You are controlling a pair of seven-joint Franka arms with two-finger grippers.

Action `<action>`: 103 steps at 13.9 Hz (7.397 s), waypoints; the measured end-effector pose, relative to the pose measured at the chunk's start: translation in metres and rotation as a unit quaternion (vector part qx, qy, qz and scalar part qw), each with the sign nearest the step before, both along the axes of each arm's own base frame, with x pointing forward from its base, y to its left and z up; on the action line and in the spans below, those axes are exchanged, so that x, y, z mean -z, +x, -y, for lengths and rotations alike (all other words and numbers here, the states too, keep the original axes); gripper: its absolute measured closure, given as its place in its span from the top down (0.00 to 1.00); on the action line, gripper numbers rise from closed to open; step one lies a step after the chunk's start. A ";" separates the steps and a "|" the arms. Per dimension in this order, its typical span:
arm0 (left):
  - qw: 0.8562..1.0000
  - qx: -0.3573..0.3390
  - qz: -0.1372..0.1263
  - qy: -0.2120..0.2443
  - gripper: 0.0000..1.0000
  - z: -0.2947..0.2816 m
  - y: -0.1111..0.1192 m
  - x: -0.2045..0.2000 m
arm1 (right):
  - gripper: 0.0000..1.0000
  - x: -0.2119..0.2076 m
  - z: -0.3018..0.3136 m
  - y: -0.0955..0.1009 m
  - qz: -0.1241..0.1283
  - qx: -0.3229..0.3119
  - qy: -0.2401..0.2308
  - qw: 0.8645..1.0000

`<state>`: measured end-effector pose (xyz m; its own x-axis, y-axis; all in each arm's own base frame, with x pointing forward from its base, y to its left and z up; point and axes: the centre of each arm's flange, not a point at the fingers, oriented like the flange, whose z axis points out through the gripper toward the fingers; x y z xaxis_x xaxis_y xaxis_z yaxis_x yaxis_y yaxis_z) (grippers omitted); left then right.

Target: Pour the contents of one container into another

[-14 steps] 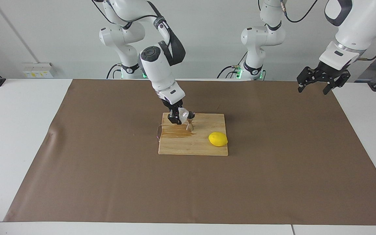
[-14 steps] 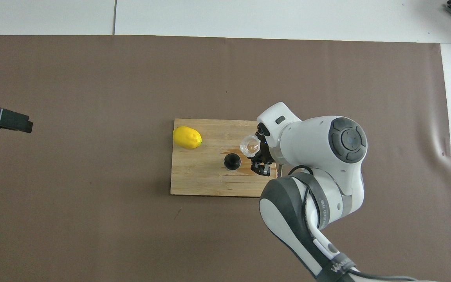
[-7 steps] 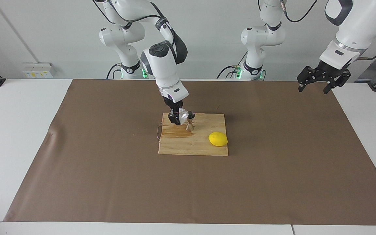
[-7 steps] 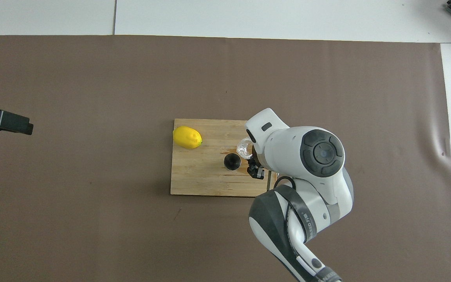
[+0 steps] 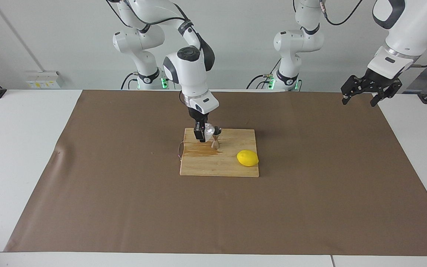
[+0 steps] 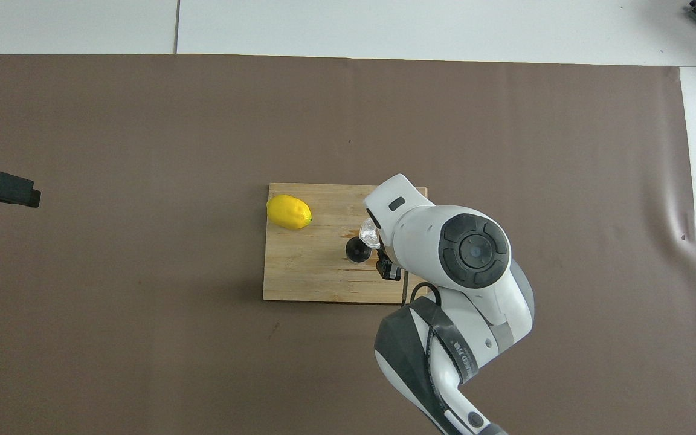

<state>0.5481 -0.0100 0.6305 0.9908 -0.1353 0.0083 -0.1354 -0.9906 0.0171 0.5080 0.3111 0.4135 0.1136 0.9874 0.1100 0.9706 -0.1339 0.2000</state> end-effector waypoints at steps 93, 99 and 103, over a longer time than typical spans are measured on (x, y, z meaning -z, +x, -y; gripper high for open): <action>1.000 0.000 0.000 0.000 1.00 0.000 0.000 0.000 | 0.52 -0.009 -0.056 -0.054 0.155 -0.066 -0.210 0.963; 1.000 0.000 0.000 0.000 1.00 0.000 0.000 0.000 | 0.52 -0.008 -0.056 -0.054 0.155 -0.061 -0.209 0.964; 1.000 0.000 0.000 0.000 1.00 0.000 0.000 0.000 | 0.52 -0.009 -0.056 -0.053 0.157 -0.049 -0.204 0.965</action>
<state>0.5478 -0.0100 0.6306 0.9908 -0.1353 0.0085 -0.1354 -0.9906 0.0171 0.4550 0.3674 0.4228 0.0412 0.9604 -0.2756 0.8573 0.1077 0.5035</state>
